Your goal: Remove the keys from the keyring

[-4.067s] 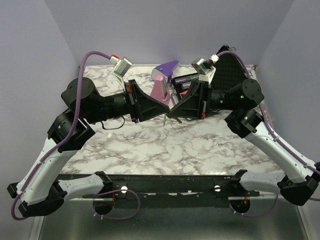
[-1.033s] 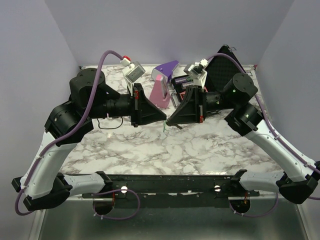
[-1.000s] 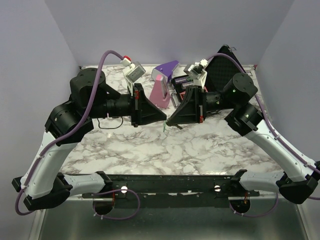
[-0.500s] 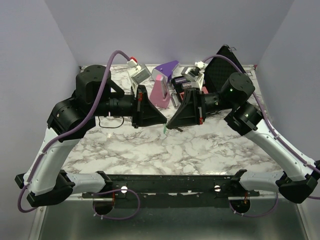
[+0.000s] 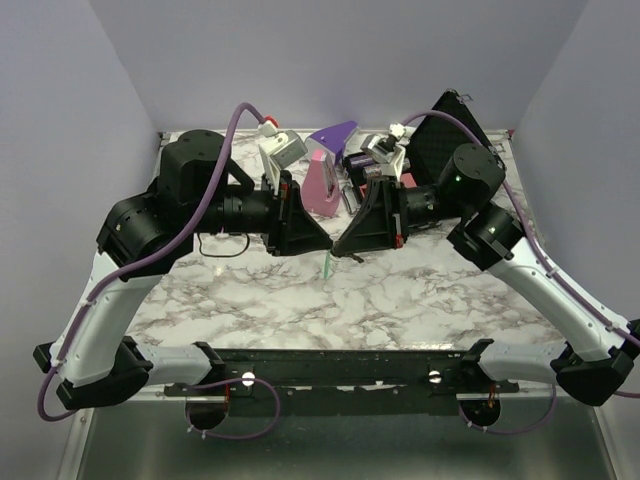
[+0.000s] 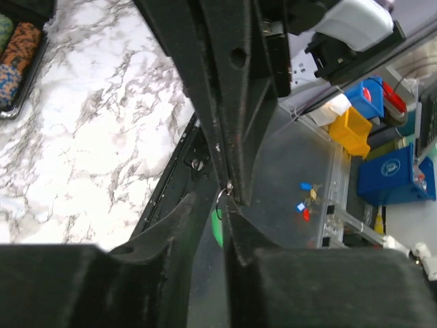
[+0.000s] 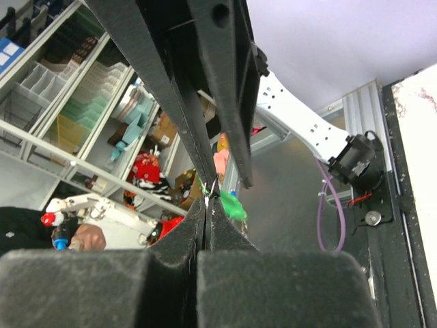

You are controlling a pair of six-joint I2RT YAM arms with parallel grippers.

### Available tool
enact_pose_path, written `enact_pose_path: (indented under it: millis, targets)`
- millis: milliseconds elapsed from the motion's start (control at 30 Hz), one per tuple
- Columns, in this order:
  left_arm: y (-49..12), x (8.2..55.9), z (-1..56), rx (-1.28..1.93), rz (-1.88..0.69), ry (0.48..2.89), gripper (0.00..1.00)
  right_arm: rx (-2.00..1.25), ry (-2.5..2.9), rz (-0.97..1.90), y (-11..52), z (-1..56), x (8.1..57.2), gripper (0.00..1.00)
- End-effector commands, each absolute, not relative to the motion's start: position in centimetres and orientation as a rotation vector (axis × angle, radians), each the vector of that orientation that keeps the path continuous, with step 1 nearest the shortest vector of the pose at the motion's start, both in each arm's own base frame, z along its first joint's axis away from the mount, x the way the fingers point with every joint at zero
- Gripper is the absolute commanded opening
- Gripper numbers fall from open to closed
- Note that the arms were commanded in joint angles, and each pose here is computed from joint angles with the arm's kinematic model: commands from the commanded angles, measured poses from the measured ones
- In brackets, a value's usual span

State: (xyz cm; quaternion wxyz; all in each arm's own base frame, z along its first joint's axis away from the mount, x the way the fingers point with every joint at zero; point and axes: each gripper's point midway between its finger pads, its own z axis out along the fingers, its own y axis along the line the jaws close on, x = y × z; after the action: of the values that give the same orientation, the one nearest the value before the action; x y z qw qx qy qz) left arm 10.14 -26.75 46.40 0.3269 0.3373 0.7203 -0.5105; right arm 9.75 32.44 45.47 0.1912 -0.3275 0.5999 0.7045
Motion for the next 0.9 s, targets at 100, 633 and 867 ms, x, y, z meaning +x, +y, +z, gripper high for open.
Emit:
enact_pose_path:
  millis: [100,633,867]
  targets:
    - [-24.8,12.5,46.9,0.66,-1.185,1.919,0.39,-0.823,1.604,1.894,32.3,47.2,10.9,0.01]
    - [-23.7,10.1,52.3,0.473,-1.493,1.522,0.63,-0.812,1.49,1.934,32.5,49.4,10.9,0.01]
    - [-24.7,10.0,51.5,0.457,-1.587,1.494,0.73,-0.824,1.465,1.934,32.5,50.0,10.9,0.01]
